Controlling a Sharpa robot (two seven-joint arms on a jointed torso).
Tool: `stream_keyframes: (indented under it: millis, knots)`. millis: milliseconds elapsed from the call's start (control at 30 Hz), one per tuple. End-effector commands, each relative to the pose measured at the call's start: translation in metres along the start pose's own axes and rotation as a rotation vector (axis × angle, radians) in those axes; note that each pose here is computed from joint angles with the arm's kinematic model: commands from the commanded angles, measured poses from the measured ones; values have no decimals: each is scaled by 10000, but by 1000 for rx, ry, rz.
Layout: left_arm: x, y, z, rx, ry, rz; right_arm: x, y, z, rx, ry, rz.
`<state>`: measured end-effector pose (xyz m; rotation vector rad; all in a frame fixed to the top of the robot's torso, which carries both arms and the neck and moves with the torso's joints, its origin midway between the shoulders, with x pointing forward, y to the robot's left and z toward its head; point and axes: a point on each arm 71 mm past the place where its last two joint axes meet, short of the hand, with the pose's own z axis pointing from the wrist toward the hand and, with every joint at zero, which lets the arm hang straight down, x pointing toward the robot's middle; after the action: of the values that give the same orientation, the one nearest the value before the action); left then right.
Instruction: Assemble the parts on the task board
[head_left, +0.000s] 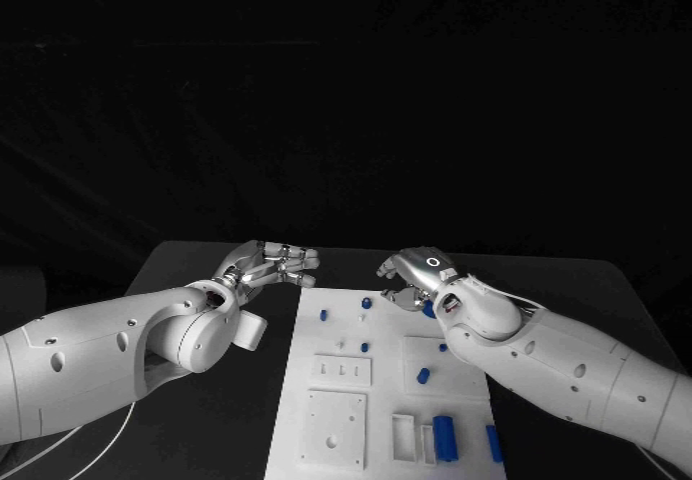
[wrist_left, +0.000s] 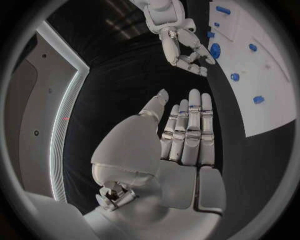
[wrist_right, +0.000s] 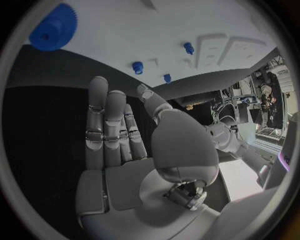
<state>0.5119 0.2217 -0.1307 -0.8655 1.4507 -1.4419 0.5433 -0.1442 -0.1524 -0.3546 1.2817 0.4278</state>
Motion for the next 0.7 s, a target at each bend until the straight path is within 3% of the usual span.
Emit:
stream_keyframes:
  millis: [33, 300, 700]
  knots:
    - [-15, -23, -1, 8, 4, -6, -68, -115, -86, 29, 6, 27]
    - [-57, -20, -7, 9, -2, -4, -148, -401, -277, 65, 46, 19]
    - [-90, -15, -20, 7, -6, -4, -60, -619, -401, 102, 134, 23]
